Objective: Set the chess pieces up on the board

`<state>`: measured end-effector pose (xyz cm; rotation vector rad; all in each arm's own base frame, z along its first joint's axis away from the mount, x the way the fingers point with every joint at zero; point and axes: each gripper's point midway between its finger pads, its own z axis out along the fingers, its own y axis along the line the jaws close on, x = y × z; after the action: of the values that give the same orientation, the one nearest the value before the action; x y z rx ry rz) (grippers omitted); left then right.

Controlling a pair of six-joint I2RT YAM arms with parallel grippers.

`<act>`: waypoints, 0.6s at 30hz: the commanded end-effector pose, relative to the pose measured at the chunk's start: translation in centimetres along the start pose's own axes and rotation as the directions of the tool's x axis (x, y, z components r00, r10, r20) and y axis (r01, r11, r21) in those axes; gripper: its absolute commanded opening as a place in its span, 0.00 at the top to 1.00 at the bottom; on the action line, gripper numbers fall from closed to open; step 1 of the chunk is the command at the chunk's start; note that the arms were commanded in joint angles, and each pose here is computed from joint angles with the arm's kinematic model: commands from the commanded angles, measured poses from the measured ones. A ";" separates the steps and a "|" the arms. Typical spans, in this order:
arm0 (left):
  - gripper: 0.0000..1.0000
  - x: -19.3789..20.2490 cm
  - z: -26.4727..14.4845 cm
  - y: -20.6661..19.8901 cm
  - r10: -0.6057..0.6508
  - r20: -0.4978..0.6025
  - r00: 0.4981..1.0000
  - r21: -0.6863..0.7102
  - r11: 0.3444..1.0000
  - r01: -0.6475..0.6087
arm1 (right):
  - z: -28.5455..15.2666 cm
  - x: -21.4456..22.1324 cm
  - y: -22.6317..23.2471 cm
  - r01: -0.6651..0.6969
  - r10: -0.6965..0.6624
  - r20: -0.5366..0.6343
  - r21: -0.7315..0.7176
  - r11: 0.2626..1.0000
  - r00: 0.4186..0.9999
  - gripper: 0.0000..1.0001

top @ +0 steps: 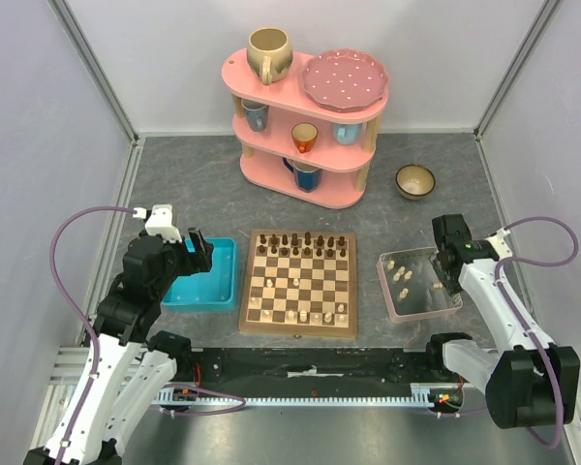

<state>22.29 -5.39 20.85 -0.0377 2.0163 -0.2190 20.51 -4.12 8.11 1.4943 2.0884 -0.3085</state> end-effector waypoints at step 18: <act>0.15 -0.9 0.0 -0.5 -0.022 0.037 0.999 0.024 0.999 0.021 | 4.0 2.2 0.1 0.050 -0.049 -0.049 0.020 0.999 0.998 0.49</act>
<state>22.29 -5.39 20.85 -0.0379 2.0162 -0.2186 20.58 -3.98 3.90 1.4824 2.1913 -0.3252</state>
